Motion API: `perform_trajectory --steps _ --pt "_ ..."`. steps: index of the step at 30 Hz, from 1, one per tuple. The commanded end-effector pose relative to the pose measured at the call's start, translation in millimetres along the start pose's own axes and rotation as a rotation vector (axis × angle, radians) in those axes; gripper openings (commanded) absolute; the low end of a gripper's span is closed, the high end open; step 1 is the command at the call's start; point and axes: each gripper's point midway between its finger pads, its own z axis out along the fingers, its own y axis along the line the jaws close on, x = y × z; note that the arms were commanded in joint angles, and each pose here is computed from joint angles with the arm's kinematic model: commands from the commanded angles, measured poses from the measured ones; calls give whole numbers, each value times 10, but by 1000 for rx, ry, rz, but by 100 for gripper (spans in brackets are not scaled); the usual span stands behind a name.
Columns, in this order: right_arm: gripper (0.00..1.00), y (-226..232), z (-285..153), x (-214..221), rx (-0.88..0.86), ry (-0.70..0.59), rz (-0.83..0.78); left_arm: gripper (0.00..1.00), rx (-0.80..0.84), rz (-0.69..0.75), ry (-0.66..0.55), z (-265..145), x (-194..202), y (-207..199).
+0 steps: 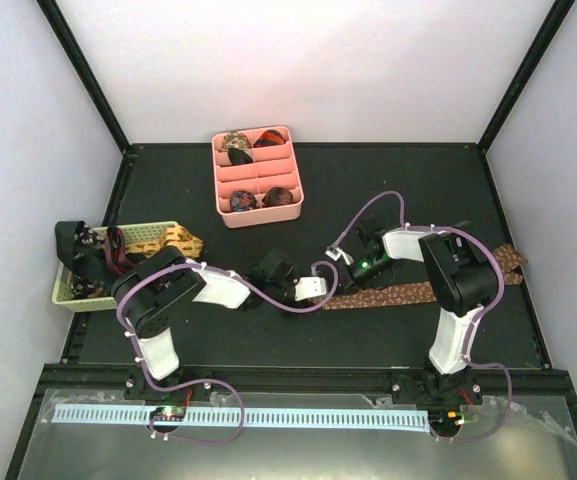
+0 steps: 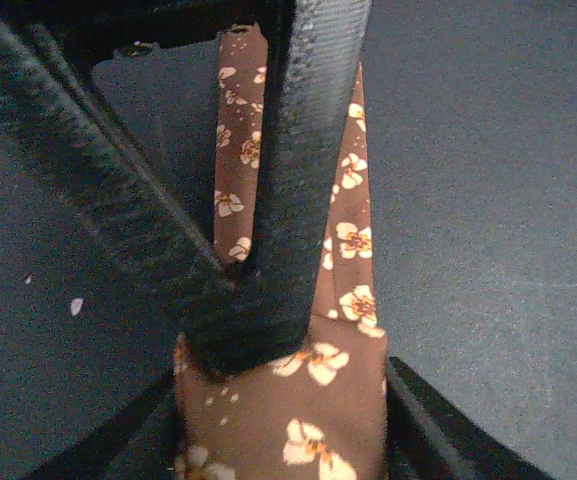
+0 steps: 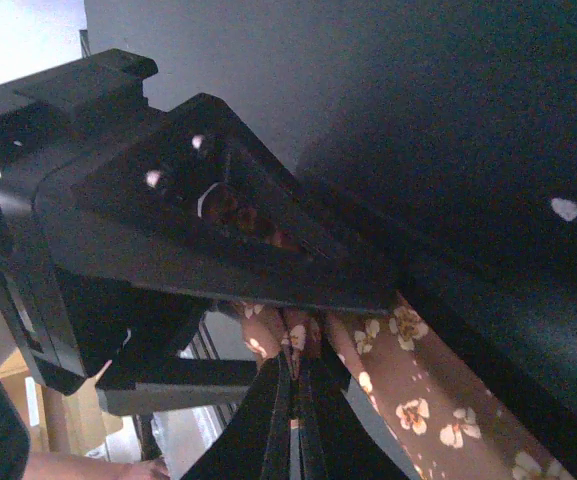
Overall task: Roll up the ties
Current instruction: Roll the tie at the center of the board.
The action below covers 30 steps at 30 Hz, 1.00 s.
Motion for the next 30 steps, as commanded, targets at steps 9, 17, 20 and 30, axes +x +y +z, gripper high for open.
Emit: perform_trajectory --steps 9,17,20,30 --pt "2 -257 12 53 127 28 -31 37 -34 -19 52 -67 232 1" --pt "2 -452 66 93 183 57 -20 67 -70 -95 -113 -338 12 27" --pt "2 -491 73 116 192 59 -10 69 -92 -173 -132 -389 44 93" --pt "2 -525 78 127 206 68 2 55 -74 -80 -195 -498 -40 2"
